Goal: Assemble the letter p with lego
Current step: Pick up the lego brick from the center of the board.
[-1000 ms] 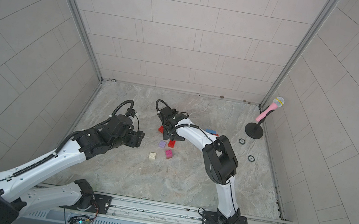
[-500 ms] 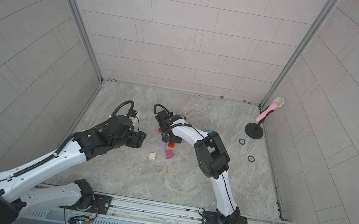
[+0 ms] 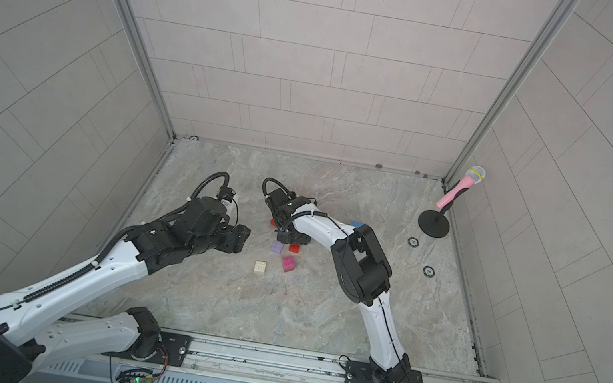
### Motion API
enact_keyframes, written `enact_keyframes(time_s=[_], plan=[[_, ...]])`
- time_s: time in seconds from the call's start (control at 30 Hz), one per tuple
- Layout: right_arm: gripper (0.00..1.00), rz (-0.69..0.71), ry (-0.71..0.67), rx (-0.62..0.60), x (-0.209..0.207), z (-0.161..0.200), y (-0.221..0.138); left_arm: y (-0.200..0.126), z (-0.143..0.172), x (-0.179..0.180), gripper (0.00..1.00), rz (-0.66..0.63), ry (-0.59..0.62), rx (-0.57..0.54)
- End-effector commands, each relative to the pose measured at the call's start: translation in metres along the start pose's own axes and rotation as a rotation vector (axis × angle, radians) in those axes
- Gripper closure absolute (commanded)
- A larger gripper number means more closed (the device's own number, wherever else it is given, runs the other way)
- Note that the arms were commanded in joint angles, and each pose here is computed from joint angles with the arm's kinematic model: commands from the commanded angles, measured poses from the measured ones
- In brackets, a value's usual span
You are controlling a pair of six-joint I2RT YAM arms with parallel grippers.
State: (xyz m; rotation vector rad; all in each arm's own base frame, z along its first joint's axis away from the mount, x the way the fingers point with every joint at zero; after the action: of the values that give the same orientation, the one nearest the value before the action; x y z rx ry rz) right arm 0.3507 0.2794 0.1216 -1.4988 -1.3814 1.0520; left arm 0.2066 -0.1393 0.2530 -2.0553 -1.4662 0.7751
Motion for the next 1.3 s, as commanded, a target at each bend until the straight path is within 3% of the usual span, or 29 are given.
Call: enact_keyframes(time_s=[0.0,0.43,0.7,1.0,1.27], plan=[[0.57,0.029,0.014,0.011,-0.003,0.003,0.007,0.003,0.001,0.0,0.24,0.0,-0.01,-0.002],[0.59,0.029,0.015,0.019,-0.003,0.004,0.014,0.003,0.002,0.0,0.24,0.006,-0.009,0.001],[0.77,0.01,-0.018,-0.011,-0.005,0.003,0.013,0.004,0.002,-0.001,0.24,0.017,-0.011,-0.009],[0.87,-0.052,-0.3,-0.128,-0.031,0.002,-0.059,0.002,0.005,0.003,0.24,0.02,-0.022,-0.087],[0.9,-0.18,-0.474,0.003,-0.06,0.044,-0.101,0.003,0.01,0.008,0.24,-0.006,-0.03,-0.127]])
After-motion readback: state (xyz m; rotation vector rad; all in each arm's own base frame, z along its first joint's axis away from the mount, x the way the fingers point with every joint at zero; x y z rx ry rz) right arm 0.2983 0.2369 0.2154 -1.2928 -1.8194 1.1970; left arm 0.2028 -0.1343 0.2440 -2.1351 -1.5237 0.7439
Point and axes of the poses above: each gripper's point midway between its finger pads, its own y axis out along the fingers, its own x axis along the line the jaws close on, z = x × y, the point moved 9 cm from there along -y, back along the fingers, and after that the axes turned 2 degrees about y, right-handed, at the moved point
